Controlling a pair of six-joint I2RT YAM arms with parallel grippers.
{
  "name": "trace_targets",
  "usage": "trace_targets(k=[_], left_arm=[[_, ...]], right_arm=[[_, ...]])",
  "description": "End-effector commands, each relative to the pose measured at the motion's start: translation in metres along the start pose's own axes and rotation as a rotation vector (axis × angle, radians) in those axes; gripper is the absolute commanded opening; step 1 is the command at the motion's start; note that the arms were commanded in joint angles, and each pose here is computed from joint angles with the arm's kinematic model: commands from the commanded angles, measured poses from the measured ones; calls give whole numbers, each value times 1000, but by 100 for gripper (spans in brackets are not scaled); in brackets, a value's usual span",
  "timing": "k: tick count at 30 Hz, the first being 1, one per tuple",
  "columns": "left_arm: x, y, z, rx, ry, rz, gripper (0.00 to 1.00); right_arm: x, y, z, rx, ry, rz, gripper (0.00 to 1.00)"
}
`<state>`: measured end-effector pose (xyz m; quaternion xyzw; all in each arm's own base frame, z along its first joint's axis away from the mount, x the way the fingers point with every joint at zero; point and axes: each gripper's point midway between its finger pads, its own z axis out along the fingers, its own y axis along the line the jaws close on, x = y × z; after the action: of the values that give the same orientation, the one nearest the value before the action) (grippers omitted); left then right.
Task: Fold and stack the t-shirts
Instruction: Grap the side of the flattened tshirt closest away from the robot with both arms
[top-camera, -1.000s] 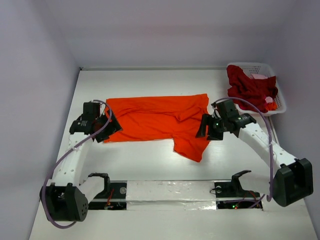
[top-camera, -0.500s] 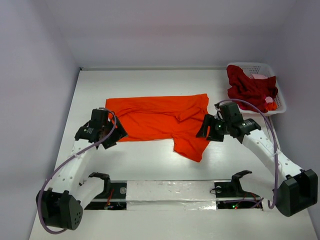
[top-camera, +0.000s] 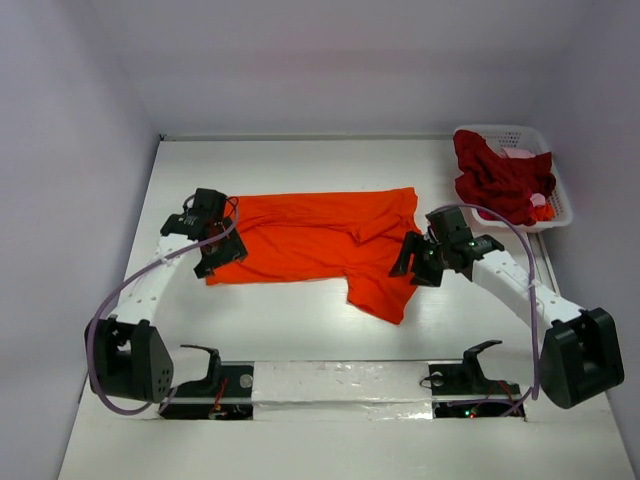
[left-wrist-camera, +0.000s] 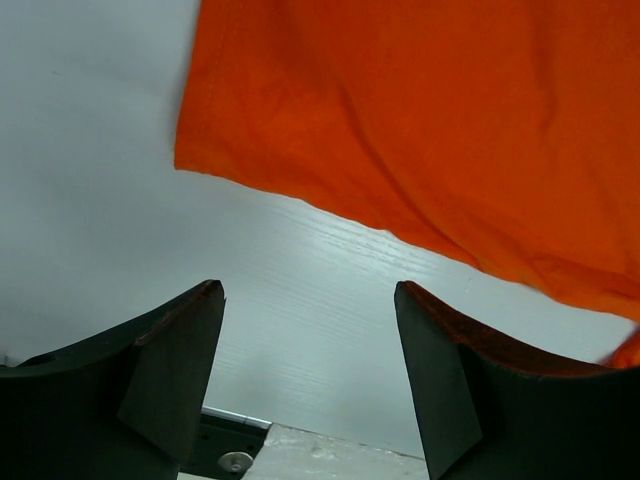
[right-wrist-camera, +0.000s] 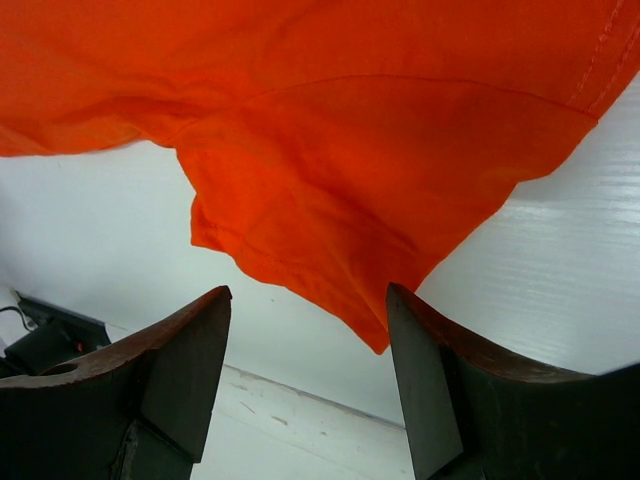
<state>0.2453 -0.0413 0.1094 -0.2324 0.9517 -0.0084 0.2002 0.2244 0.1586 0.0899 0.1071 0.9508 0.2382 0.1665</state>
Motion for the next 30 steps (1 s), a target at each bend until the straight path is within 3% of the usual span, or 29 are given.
trace_targets(k=[1,9,15,21,27,30], left_arm=[[7,20,4,-108,41,46,66],[39,20,10,-83,159,5,64],[25,22,6,-118,110,-4,65],[-3,8,0,-94,43,-4,66],[0,-7,2,-18,64,-10,66],[13,-2,8,-16,99,-1,66]], right_arm=[[-25,20,-8,-34,-74,-37,69],[-11,10,-9,13,-21,25,69],[18,-22,2,112,56,11,68],[25,-18,1,118,53,18,67],[29,-34,5,171,12,48,67],[47,-44,17,186,74,55,67]])
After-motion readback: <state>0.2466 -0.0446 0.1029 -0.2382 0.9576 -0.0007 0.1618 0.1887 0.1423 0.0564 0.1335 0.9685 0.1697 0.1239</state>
